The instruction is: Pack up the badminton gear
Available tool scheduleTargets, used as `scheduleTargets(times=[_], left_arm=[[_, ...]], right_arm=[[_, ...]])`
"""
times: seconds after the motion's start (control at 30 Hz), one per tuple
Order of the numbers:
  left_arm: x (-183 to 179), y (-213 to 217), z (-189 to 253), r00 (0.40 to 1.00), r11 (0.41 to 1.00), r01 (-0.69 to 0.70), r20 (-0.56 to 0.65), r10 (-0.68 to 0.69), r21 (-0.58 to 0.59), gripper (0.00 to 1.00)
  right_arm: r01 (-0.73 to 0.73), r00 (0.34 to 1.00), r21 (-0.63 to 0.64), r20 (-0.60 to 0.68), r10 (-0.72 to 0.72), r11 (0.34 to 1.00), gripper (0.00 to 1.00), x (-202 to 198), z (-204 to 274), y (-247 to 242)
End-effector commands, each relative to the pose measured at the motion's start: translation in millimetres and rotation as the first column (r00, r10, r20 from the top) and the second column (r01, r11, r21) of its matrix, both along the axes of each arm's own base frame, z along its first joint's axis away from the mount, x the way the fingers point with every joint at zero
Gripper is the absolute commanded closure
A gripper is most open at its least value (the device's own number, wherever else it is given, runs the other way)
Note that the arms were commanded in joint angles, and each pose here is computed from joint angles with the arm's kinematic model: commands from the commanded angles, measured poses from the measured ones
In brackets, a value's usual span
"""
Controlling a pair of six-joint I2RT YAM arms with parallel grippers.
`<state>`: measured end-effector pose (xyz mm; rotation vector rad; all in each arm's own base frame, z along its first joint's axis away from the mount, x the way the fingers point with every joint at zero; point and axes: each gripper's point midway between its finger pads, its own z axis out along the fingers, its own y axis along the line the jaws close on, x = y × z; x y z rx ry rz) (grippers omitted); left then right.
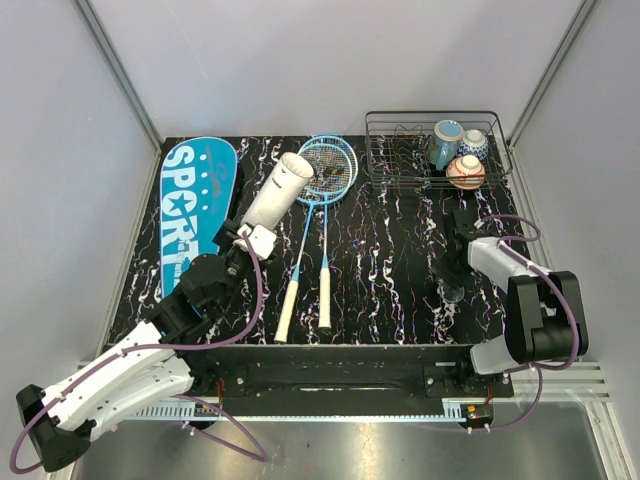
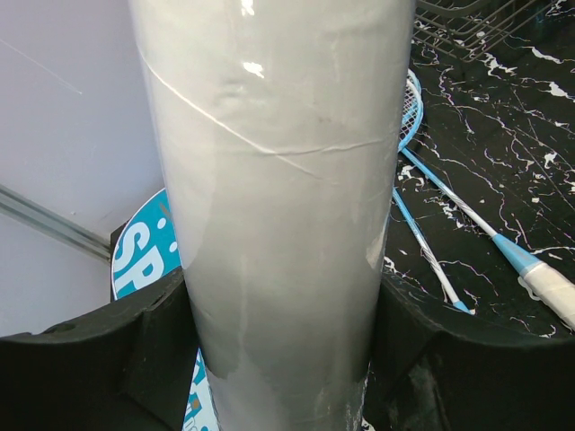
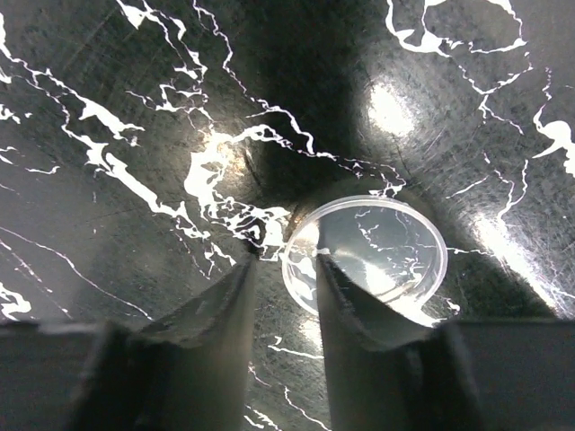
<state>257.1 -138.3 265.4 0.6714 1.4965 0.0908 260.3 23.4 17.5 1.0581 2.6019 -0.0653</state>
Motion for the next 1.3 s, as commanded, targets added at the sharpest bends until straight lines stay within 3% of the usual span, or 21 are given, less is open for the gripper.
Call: scheduleTargets(times=[0.0, 0.03, 0.07, 0.13, 0.2, 0.23, 0.3, 0.37, 0.4, 0.53, 0.63, 0.77, 0.87, 1.1, 1.27], left_arm=[[1, -3, 27, 0.998, 0.997, 0.015, 0.067, -0.01, -0.079, 1.0], [0, -4, 26, 0.998, 0.997, 0.018, 0.065, -0.013, -0.076, 1.0], [1, -5, 27, 0.998, 0.997, 0.021, 0.066, -0.016, -0.077, 1.0], [0, -6, 25, 0.998, 0.997, 0.027, 0.062, -0.022, -0.073, 1.0], [0, -8, 23, 0.998, 0.997, 0.038, 0.056, -0.035, -0.065, 1.0], [0, -10, 22, 0.997, 0.997, 0.049, 0.055, -0.046, -0.061, 1.0], [-3, -19, 18, 0.994, 0.994, 0.1, 0.043, -0.098, -0.047, 1.0], [-7, -31, 12, 0.985, 0.985, 0.169, 0.023, -0.169, -0.029, 0.99], [-9, -36, 10, 0.98, 0.98, 0.196, 0.015, -0.196, -0.025, 0.99], [-19, -61, -6, 0.939, 0.941, 0.339, -0.06, -0.338, 0.01, 0.99], [-27, -75, -15, 0.902, 0.906, 0.423, -0.105, -0.419, 0.018, 0.98], [-33, -84, -21, 0.875, 0.881, 0.473, -0.13, -0.467, 0.016, 0.98], [-34, -86, -23, 0.867, 0.875, 0.484, -0.143, -0.477, 0.02, 0.98], [-43, -94, -28, 0.835, 0.843, 0.537, -0.163, -0.526, 0.029, 0.98], [-46, -94, -29, 0.832, 0.837, 0.545, -0.154, -0.534, 0.045, 0.99]], right_arm=[[0.035, 0.999, 0.034, 0.041, -0.036, 0.999, 0.67, 8, -3, 4], [0.027, 0.999, 0.044, 0.037, -0.028, 0.999, 0.71, 9, -5, 6], [0.013, 0.999, 0.052, 0.045, -0.015, 0.999, 0.82, 12, -5, 8], [-0.02, 0.999, 0.099, 0.047, 0.016, 0.995, 0.88, 15, -6, 18], [-0.152, 0.985, 0.151, 0.107, 0.137, 0.977, 0.97, 28, -1, 33], [-0.259, 0.963, 0.269, 0.148, 0.226, 0.928, 1.0, 30, 5, 58], [-0.448, 0.889, 0.375, 0.285, 0.359, 0.812, 1.0, 40, 26, 92], [-0.589, 0.794, 0.381, 0.434, 0.425, 0.713, 1.0, 51, 51, 111], [-0.673, 0.731, 0.436, 0.516, 0.448, 0.597, 1.0, 45, 71, 131], [-0.824, 0.558, 0.426, 0.723, 0.407, 0.373, 1.0, 39, 148, 161], [-0.929, 0.361, 0.297, 0.862, 0.357, 0.223, 1.0, 24, 214, 182], [-0.976, 0.17, 0.098, 0.898, 0.405, 0.194, 1.0, 1, 282, 202], [-0.98, 0.096, 0.015, 0.906, 0.412, 0.196, 1.0, -9, 313, 208], [-1.0, 0.014, 0.006, 0.905, 0.426, 0.021, 1.0, -40, 335, 229], [-0.999, 0.004, 0.02, 0.895, 0.445, -0.032, 1.0, -54, 332, 234]])
